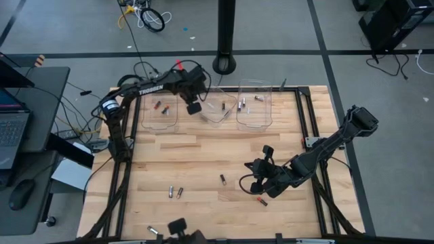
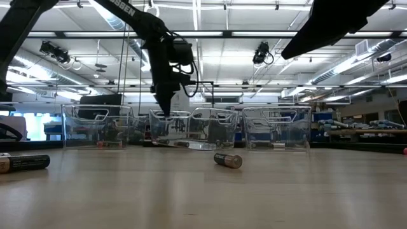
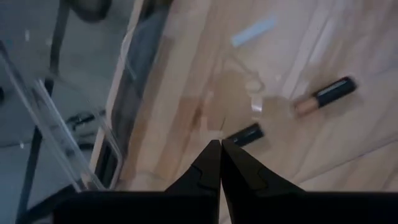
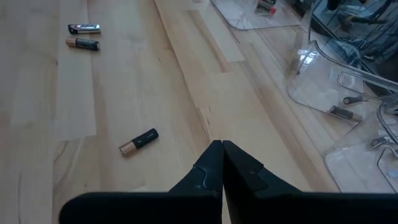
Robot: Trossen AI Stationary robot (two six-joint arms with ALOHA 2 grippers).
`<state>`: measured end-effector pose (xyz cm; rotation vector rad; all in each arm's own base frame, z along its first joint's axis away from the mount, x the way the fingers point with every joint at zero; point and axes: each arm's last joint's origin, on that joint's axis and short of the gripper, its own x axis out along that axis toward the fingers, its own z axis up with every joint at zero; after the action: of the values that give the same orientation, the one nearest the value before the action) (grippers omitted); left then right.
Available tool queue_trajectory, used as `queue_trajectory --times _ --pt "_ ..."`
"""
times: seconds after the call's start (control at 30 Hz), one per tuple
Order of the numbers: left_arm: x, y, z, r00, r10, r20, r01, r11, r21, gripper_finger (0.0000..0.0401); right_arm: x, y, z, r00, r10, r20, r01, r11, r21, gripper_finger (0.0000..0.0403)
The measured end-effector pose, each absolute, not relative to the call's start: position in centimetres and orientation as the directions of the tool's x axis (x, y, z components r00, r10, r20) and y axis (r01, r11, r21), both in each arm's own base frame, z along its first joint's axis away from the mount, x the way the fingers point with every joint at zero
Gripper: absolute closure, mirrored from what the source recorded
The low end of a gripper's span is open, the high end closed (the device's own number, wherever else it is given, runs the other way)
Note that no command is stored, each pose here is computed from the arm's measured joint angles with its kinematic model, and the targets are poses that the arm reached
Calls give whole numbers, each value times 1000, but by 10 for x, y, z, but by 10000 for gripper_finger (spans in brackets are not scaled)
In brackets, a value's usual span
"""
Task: Sort batteries
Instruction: Adjust the middle transparent bin
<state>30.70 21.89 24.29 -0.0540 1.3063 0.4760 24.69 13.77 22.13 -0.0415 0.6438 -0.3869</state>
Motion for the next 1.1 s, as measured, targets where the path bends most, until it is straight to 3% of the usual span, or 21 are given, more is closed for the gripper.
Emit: queue_trajectory --times 0.27,0.47,0.73,0.9,1.1 --pt "292 218 238 46 240 -970 -403 893 201 383 247 138 221 731 -364 -577 336 928 -160 391" --pt "294 204 237 23 175 -984 -371 916 154 383 247 138 221 731 -364 -578 335 928 -161 391" --pt "308 185 237 107 88 -990 -311 949 51 383 247 138 221 731 -363 -578 334 929 -162 391" --pt "320 165 238 166 -7 -986 -191 981 -39 383 247 138 221 730 -355 -584 327 932 -157 391" --pt "340 135 240 235 -3 -972 -37 999 -12 383 247 138 221 730 -352 -586 325 933 -155 391"
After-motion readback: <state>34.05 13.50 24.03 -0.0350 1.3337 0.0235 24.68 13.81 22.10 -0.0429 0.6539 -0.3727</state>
